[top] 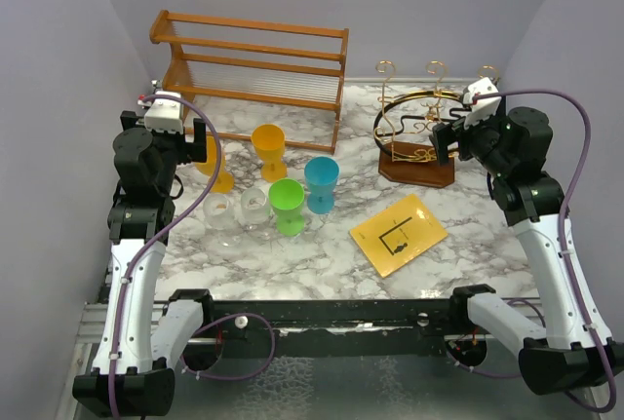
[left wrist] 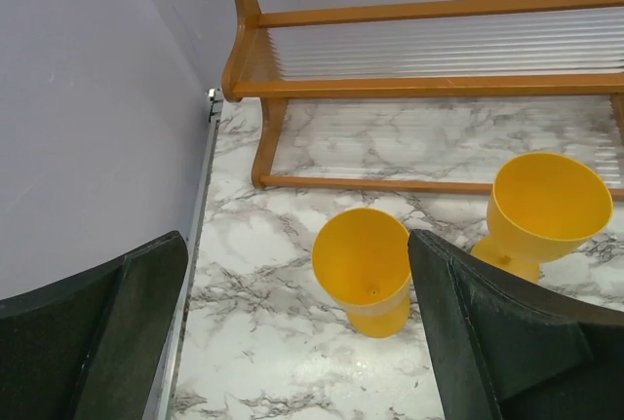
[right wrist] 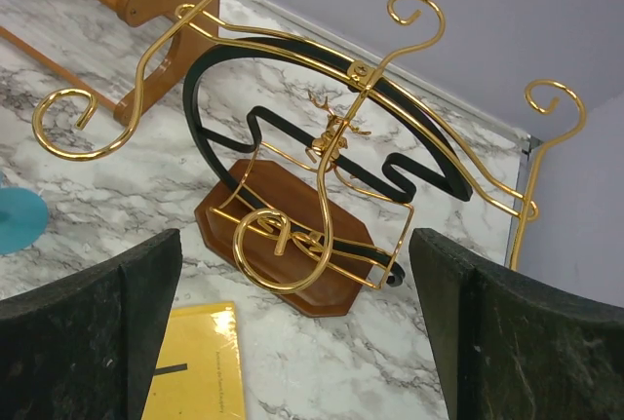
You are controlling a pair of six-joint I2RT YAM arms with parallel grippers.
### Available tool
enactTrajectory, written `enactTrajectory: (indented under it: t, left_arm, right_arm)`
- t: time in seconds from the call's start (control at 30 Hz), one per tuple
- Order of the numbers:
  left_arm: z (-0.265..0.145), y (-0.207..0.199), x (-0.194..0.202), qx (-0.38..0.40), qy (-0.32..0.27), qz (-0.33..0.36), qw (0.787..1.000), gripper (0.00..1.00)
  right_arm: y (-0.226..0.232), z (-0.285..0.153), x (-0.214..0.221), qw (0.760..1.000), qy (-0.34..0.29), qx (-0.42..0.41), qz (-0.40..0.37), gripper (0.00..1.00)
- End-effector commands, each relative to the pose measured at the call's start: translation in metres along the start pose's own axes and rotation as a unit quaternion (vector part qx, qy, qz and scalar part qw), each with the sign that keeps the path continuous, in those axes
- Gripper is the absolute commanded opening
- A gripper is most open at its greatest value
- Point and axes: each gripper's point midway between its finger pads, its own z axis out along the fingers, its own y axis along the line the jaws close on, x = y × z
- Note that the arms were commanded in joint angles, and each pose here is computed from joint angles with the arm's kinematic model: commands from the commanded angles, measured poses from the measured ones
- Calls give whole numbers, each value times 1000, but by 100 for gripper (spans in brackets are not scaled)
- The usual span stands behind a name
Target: Place the wine glass upside down on the wine glass rack
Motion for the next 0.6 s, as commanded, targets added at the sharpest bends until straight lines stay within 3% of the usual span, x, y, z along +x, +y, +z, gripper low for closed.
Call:
enactTrajectory:
  t: [0.0,0.57]
  left_arm:
    - [0,-1,-13,6,-26,-6,1000,99]
    - [-1,-1,-18,7,-29,-9,999,99]
  right_arm:
    - [-3,-1,-26,999,-37,-3,1,99]
    - [-12,-4,-29,999,-37,16,-19,99]
